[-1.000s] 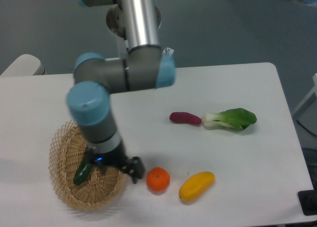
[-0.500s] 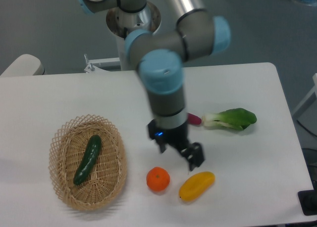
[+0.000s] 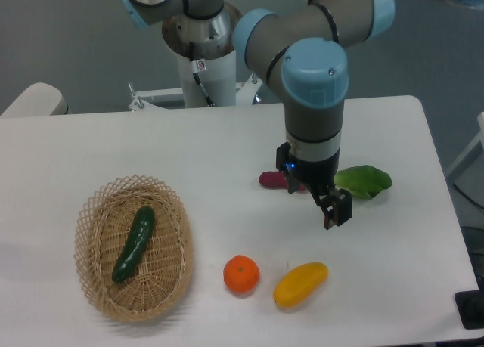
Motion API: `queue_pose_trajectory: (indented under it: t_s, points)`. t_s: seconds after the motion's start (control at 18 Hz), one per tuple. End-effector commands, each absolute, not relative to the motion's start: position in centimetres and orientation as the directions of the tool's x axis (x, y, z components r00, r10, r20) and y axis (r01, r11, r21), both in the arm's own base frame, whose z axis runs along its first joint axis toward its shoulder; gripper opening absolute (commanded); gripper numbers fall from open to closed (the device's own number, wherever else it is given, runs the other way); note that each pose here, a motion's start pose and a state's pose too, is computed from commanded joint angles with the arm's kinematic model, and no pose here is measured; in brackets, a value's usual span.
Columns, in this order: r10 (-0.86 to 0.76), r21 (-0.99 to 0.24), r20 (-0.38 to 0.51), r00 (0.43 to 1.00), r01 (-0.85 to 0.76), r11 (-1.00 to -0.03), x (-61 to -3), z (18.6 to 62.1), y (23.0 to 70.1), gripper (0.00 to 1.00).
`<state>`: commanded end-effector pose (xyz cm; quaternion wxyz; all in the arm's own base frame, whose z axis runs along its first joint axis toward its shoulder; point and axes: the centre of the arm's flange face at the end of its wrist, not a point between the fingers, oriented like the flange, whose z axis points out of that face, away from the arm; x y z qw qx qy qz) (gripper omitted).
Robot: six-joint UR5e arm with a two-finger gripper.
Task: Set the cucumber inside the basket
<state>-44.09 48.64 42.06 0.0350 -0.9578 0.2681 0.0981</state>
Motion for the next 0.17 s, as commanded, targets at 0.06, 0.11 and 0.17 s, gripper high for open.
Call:
queue_pose_trajectory:
  t_s: [0.06,0.11,0.17]
  points:
    - [-0.506,-0.014,-0.204,0.838,-0.519,-0.855,-44.12,41.9,48.55,1.0]
    - [-0.506,-0.016,-0.205,0.838,-0.519,-0.854,-44.08,42.0,48.54,1.0]
    - [-0.507,-0.016,-0.209,0.836,-0.522,-0.853,-43.84,42.29,48.6,1.0]
